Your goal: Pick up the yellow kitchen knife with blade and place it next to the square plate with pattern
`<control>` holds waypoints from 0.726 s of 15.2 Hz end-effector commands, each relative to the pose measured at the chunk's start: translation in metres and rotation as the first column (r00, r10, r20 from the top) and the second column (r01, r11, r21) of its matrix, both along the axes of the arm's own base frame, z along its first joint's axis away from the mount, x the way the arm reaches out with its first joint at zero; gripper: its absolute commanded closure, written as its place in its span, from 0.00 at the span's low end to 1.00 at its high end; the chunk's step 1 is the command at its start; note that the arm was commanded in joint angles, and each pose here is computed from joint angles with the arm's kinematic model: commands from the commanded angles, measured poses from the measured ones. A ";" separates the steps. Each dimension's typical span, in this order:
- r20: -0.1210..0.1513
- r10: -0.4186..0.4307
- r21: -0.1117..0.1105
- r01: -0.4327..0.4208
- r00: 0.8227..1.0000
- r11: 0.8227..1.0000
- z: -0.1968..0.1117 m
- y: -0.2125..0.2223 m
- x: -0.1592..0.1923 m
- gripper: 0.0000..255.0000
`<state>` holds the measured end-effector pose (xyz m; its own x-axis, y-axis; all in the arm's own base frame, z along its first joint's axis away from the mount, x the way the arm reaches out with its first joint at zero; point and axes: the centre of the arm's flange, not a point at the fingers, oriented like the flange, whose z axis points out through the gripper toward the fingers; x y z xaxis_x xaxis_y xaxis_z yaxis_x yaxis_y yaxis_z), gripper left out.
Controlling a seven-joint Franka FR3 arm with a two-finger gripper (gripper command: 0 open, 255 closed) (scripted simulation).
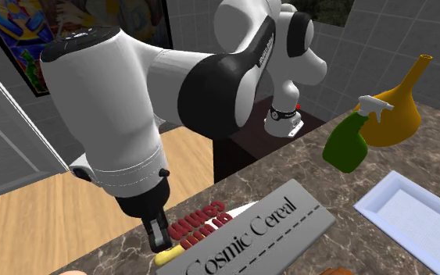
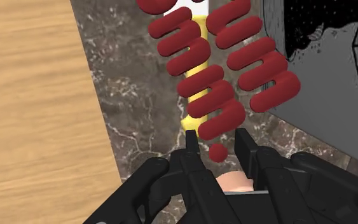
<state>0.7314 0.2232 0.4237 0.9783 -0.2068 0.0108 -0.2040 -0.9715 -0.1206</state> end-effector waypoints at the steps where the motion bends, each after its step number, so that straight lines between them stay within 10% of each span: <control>1: 0.000 0.000 0.000 0.000 1.000 1.000 0.005 0.009 -0.010 1.00; 11: 0.000 0.000 0.000 0.000 1.000 1.000 0.006 0.093 -0.112 1.00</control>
